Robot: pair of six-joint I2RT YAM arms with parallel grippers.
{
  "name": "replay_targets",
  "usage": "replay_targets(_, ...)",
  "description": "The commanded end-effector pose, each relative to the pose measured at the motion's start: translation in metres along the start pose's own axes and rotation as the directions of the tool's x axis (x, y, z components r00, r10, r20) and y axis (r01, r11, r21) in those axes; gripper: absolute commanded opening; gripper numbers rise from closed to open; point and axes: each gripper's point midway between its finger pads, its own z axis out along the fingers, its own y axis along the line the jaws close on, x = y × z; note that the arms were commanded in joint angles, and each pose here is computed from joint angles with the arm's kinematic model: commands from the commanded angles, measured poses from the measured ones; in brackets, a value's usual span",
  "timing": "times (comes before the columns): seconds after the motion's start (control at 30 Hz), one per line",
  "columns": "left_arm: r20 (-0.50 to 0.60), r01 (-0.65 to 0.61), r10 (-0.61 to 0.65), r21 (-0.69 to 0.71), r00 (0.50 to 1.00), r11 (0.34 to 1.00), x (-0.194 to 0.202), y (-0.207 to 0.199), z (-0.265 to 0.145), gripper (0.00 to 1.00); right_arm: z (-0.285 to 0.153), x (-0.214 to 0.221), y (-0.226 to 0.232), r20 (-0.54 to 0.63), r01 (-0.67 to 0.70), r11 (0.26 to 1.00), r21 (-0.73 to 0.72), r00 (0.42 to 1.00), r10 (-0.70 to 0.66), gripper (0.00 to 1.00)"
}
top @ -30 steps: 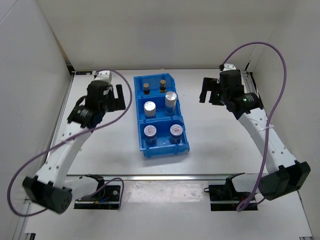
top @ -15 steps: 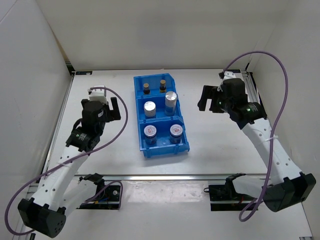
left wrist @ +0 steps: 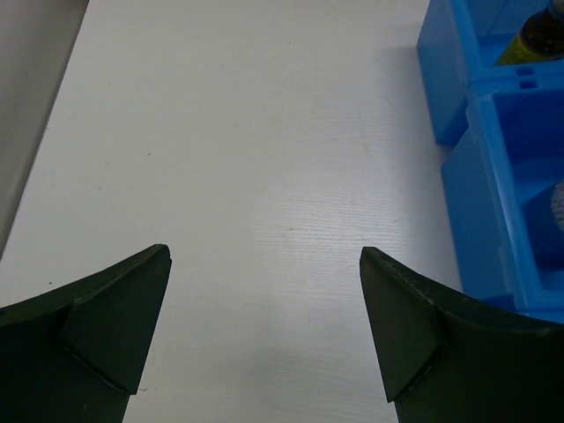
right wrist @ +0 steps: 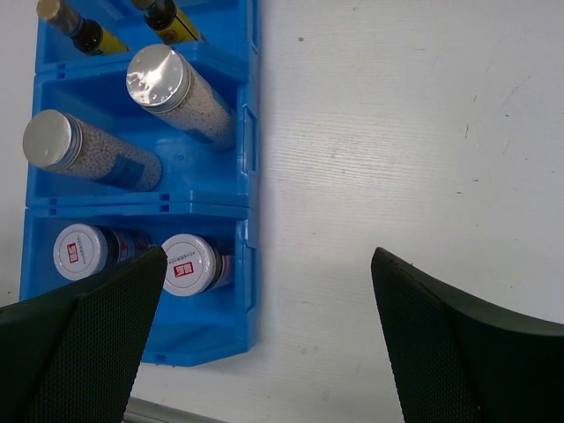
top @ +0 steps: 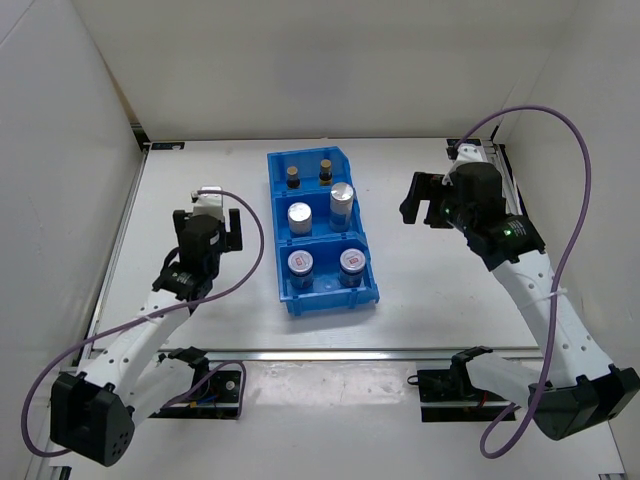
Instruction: Organize the condiment bottles
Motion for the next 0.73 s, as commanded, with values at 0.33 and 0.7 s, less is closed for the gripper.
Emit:
replay_targets(0.33,0.189,-0.011,-0.003,0.073,0.982,0.997,-0.011,-0.005,-0.009,0.99,-0.006,-0.007,-0.004,0.079,0.001,1.0,0.004,0.997,-0.001,1.0)
replay_targets(0.7,0.293,-0.011,-0.031,0.142,0.956,0.99,-0.018,-0.012,-0.019,0.99,-0.006,0.001,-0.002,0.077,0.002,1.0,-0.021,0.997,-0.001,1.0)
